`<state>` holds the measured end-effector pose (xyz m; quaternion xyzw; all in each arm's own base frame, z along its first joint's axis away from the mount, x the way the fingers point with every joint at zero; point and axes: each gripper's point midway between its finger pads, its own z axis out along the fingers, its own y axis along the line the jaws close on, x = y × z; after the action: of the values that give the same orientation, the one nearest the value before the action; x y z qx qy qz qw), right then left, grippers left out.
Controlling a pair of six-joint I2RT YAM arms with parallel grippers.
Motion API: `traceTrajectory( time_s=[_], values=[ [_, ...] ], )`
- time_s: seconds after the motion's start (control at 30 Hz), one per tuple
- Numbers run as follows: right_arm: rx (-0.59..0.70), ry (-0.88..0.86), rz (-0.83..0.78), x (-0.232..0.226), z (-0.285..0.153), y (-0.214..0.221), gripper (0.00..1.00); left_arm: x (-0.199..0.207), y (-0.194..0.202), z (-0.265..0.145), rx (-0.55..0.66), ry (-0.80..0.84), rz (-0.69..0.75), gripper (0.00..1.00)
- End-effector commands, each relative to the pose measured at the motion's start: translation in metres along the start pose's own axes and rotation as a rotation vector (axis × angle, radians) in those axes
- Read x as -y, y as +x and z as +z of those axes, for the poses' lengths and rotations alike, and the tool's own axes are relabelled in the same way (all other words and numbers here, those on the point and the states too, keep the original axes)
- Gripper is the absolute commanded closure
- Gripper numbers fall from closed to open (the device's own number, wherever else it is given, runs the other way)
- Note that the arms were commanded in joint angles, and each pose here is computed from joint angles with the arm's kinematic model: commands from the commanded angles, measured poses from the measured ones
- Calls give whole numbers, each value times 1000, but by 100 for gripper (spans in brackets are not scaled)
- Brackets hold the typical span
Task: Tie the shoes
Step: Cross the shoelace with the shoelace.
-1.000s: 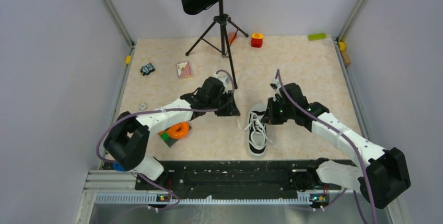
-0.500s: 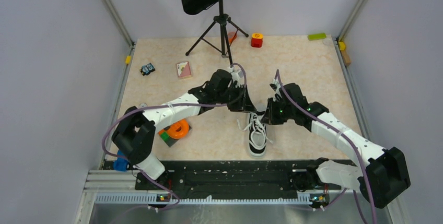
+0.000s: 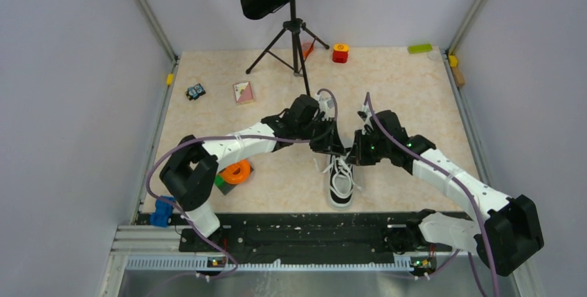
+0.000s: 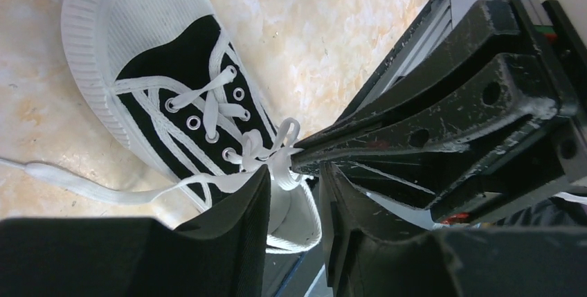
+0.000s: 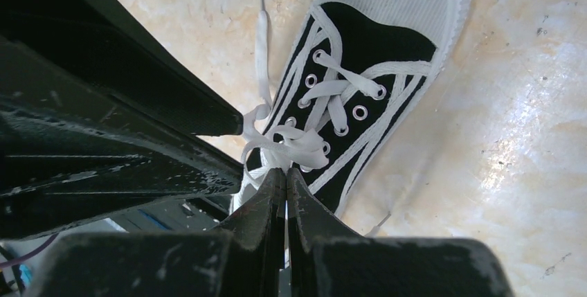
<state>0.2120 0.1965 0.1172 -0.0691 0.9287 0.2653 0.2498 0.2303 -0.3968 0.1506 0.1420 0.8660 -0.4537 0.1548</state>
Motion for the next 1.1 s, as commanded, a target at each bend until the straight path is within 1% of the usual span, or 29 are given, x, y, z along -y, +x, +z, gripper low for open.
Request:
traceTrajectory(
  time_s=[0.0,0.33,0.37,0.47,0.5,0.53,0.57,0.77,1.07],
  values=[
    [46,-32,-20,-14,-7,-20,100,11,-4,3,-9,33,34,65],
    [46,-28,-16,-14,-9,-21,100,5,2,9,-33,30,23,67],
    [47,-28,-16,-15,-9,-21,100,5,3,10,-37,34,22,69],
    [47,-28,-17,-15,-10,-22,100,3,6,13,-49,38,15,81],
    [48,-27,-17,-15,-10,-22,100,2,6,13,-52,39,12,87],
    [48,-27,-17,-15,-11,-22,100,1,7,13,-55,37,10,95],
    [50,-25,-17,-15,-11,-22,100,1,8,13,-56,36,10,100],
    [58,-29,-15,-17,-15,-24,100,-19,14,11,-51,-36,23,100],
    [97,-34,-15,-23,-21,-37,100,-20,25,13,-101,-4,39,100]
  ],
)
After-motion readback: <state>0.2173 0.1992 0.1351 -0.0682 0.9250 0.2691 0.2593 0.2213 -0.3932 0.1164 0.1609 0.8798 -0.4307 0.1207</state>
